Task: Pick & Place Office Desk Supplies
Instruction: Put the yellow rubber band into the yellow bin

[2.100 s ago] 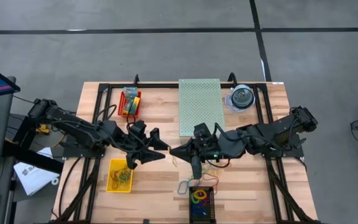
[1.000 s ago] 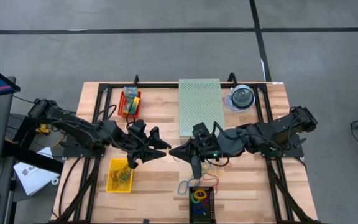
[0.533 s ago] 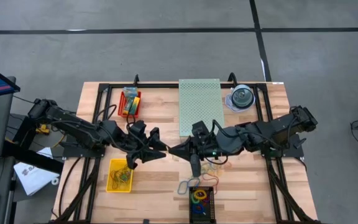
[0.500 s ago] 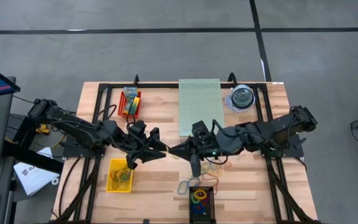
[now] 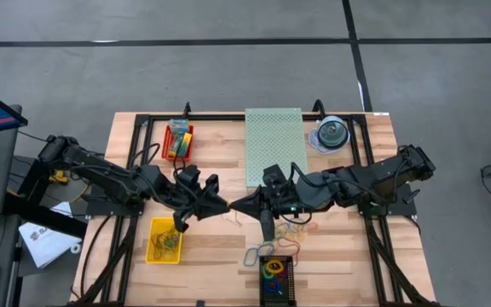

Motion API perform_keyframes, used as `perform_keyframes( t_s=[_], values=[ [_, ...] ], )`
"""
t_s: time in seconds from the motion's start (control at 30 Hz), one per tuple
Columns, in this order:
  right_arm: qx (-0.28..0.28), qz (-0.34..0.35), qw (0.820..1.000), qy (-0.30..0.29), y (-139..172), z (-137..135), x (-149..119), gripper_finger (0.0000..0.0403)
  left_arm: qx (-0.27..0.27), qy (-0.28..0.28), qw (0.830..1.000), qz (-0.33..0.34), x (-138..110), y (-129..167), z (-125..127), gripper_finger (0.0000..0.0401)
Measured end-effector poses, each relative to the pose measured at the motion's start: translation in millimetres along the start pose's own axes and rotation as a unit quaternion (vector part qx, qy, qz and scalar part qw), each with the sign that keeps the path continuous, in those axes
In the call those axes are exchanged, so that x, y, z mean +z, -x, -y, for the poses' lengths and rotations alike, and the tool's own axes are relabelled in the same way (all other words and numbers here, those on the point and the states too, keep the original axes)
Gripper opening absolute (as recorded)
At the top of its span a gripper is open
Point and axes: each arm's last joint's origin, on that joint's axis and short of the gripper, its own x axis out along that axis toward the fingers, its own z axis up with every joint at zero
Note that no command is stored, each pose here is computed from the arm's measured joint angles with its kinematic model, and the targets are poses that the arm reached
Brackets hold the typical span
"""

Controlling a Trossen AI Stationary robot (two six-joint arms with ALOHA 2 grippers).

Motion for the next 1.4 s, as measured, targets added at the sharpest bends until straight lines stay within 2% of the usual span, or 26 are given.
perform_keyframes(
  t_s=[0.07, 0.27, 0.37, 0.73, 0.83, 1.03, 1.13, 1.23, 1.3, 1.4],
  values=[
    [0.0, 0.0, 1.0, 0.0, 0, 0, 0, 0.0, 0.0, -0.005, 1.0, 0.0, 0, 0, 0, 0.001],
    [0.002, 0.002, 1.0, -0.002, 0, 0, 0, 0.001, 0.0, -0.005, 1.0, 0.0, 0, 0, 0, 0.0002],
    [0.0, 0.004, 1.0, 0.001, 0, 0, 0, 0.0046, 0.0, -0.005, 1.0, 0.0, 0, 0, 0, 0.0001],
    [-0.033, 0.019, 0.999, 0.008, 0, 3, 0, 0.023, -0.004, -0.001, 1.0, -0.008, -3, 0, 3, 0.0001],
    [-0.045, 0.014, 0.999, 0.007, 0, 4, -1, 0.0252, -0.007, 0.004, 1.0, -0.025, -9, 1, 7, 0.0001],
    [-0.083, -0.006, 0.997, 0.005, 1, 11, -7, 0.0255, 0.014, 0.038, 0.994, -0.1, -28, 4, 12, 0.0],
    [-0.096, -0.018, 0.995, 0.003, 2, 13, -10, 0.0255, 0.031, 0.068, 0.986, -0.15, -41, 8, 16, 0.0],
    [-0.109, -0.031, 0.994, -0.003, 3, 16, -13, 0.0255, 0.055, 0.107, 0.97, -0.213, -57, 16, 23, 0.0],
    [-0.122, -0.043, 0.992, -0.008, 4, 17, -16, 0.0255, 0.076, 0.138, 0.954, -0.256, -67, 24, 29, 0.0],
    [-0.147, -0.061, 0.987, -0.017, 8, 20, -22, 0.0255, 0.124, 0.18, 0.92, -0.325, -82, 41, 38, 0.0]
  ],
)
